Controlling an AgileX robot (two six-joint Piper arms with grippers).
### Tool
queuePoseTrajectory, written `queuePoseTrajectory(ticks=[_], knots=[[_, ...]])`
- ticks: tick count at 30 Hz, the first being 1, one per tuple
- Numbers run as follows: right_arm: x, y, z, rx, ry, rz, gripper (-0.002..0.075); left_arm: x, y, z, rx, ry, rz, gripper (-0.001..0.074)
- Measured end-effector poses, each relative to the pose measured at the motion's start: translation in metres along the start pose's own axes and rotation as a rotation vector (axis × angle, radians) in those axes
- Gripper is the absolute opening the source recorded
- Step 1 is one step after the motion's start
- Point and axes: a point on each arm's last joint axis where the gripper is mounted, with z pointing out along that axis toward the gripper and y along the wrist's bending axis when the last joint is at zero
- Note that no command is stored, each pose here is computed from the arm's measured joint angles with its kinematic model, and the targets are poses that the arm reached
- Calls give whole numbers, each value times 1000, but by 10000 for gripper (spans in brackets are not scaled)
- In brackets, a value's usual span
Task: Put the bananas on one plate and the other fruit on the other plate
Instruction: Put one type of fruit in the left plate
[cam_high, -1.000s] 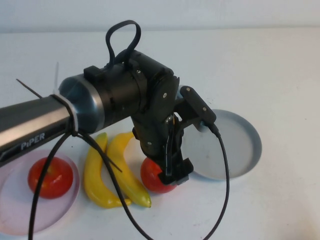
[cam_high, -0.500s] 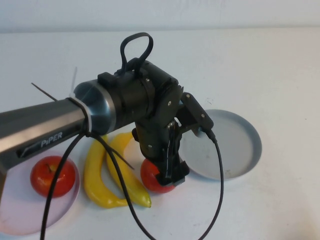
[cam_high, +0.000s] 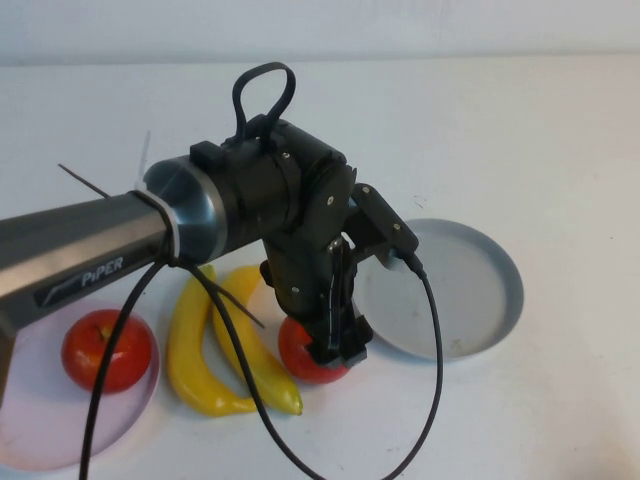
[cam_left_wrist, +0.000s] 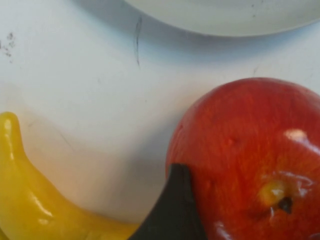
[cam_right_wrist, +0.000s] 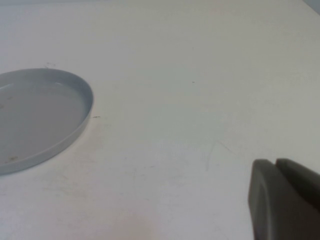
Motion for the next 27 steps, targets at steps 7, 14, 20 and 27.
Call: queuePoseTrajectory(ticks=[7, 14, 20, 27], knots=[[0, 0, 0, 0, 0, 0, -17, 2, 0, -18, -15, -43, -3, 564], [0, 0, 0, 0, 0, 0, -17, 33, 11, -86, -94, -83, -216, 563], [0, 0, 0, 0, 0, 0, -17, 86, 59, -128, -216, -82, -496, 563], [0, 0, 0, 0, 0, 0, -17, 155, 81, -169, -311, -141, -757, 563]])
